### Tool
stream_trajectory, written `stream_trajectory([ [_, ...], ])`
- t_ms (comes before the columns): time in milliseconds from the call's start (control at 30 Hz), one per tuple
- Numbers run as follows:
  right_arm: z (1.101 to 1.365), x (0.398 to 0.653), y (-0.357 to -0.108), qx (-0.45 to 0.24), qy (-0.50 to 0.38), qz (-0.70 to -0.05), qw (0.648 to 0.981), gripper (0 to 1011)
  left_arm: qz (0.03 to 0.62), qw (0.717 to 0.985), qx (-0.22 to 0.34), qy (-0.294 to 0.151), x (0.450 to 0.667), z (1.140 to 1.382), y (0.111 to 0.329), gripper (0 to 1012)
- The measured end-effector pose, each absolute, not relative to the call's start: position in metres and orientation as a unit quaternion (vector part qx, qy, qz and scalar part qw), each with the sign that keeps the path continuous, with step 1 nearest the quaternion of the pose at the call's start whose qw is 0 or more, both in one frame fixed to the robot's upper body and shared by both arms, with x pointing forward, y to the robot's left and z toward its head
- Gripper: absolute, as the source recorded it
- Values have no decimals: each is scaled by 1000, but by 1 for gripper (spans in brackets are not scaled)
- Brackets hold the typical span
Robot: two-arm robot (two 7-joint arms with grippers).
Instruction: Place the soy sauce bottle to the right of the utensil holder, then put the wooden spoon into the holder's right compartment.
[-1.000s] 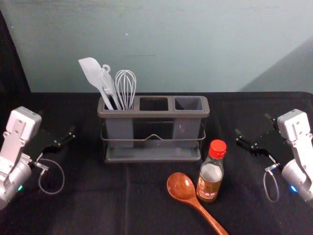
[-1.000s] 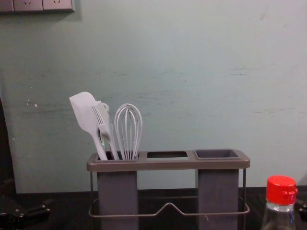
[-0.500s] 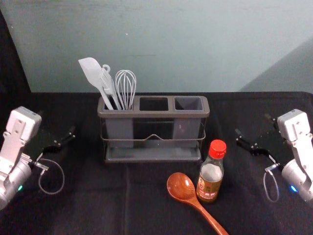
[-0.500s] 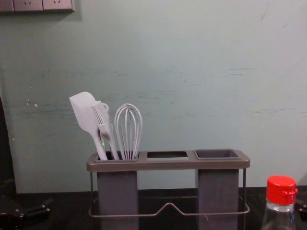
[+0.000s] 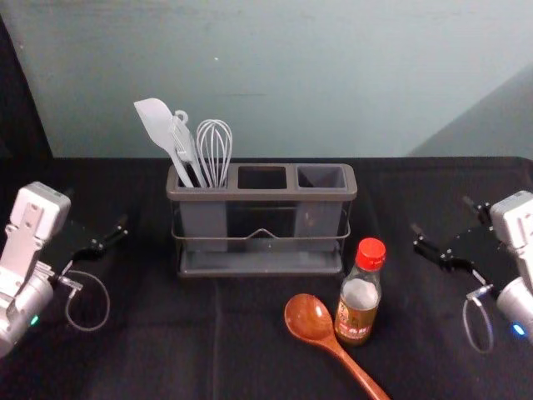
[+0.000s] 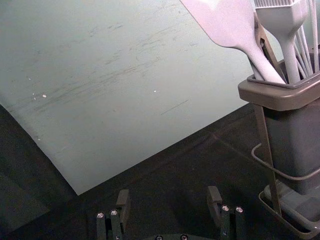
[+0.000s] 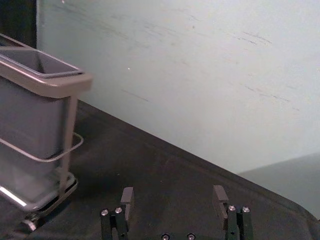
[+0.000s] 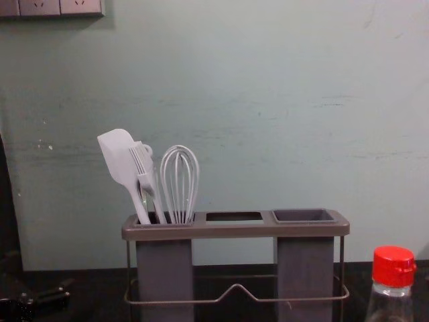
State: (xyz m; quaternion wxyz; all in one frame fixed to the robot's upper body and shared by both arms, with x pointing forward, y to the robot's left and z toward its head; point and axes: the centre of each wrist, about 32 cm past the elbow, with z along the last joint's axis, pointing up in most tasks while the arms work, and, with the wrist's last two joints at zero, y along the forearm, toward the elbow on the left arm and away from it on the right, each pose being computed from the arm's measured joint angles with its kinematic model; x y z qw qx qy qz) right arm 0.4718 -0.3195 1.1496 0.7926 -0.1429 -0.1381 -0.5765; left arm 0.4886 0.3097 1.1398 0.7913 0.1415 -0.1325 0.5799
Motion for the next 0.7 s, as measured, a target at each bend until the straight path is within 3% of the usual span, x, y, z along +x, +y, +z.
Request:
stream_trajectory([
  [300,1177,439,-332,-143,-150,-535,819,1002,580,791,141,-132,489,1140,310,1011],
  [700,1205,402,-330,-108,-188,-491,844,1003,580,791,141,-133,489,1140,310,1012],
])
